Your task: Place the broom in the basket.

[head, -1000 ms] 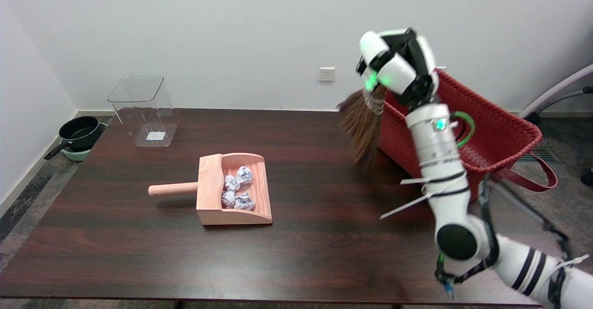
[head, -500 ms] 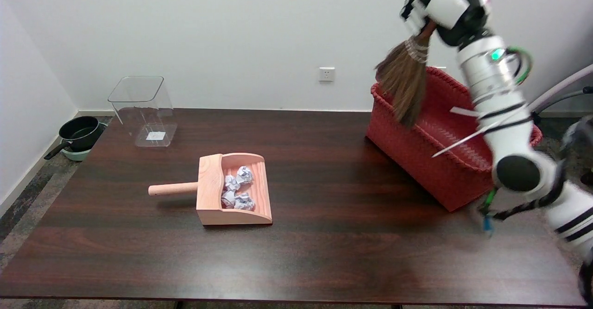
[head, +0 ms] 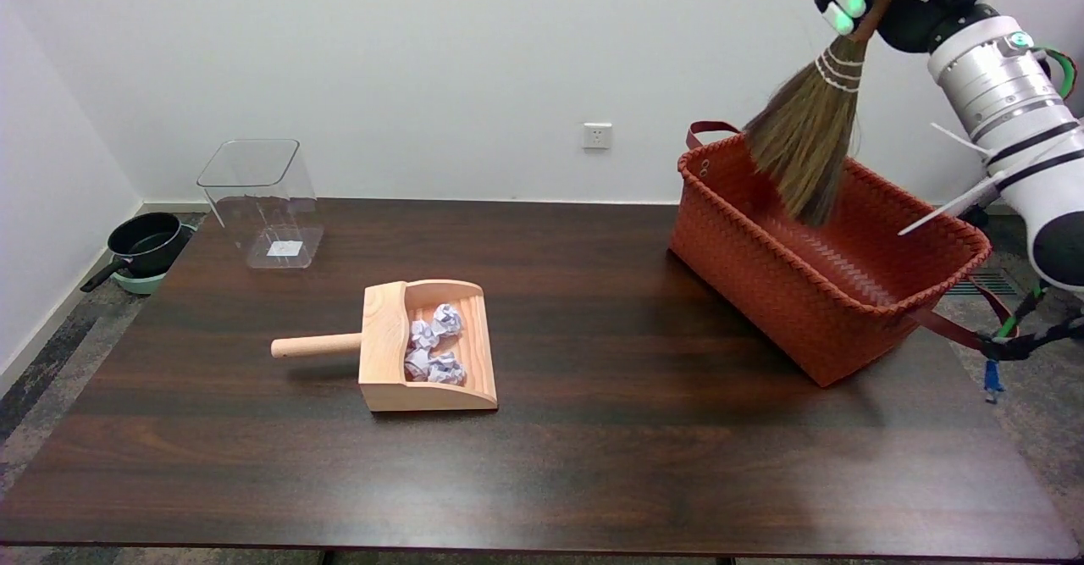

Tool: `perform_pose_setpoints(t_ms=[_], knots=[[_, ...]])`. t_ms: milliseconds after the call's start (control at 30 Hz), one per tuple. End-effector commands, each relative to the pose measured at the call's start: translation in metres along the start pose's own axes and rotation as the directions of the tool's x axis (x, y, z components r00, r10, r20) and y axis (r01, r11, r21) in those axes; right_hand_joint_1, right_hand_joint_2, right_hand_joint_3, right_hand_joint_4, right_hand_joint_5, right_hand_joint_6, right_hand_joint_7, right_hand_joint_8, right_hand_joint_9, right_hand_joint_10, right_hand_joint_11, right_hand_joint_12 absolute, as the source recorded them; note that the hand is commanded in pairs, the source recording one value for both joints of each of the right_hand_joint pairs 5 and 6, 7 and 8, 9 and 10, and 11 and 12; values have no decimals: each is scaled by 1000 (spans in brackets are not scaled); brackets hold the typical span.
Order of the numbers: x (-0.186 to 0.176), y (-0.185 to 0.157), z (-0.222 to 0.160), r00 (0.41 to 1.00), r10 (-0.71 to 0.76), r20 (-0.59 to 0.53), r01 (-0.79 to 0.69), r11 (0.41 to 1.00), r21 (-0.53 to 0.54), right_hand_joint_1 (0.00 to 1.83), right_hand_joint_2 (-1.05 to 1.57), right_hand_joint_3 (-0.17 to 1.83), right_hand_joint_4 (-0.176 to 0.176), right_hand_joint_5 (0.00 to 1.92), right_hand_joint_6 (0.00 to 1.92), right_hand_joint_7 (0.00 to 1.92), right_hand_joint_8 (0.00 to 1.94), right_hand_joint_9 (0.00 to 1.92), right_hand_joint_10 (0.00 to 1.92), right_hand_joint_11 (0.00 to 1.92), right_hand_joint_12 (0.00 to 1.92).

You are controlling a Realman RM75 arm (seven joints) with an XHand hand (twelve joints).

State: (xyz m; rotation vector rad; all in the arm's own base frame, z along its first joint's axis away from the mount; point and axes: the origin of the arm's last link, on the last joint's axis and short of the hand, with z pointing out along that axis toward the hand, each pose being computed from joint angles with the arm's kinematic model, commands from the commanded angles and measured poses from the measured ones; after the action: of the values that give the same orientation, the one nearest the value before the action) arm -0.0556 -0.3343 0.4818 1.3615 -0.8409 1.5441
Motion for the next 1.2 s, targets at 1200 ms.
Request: perform_pose_setpoints(t_ms=[1200], knots=[[6, 3, -25, 988, 151, -18, -151, 988, 25, 994, 1571, 1053, 0, 1920, 1920, 1894, 1894, 1914, 1914, 1704, 1704]])
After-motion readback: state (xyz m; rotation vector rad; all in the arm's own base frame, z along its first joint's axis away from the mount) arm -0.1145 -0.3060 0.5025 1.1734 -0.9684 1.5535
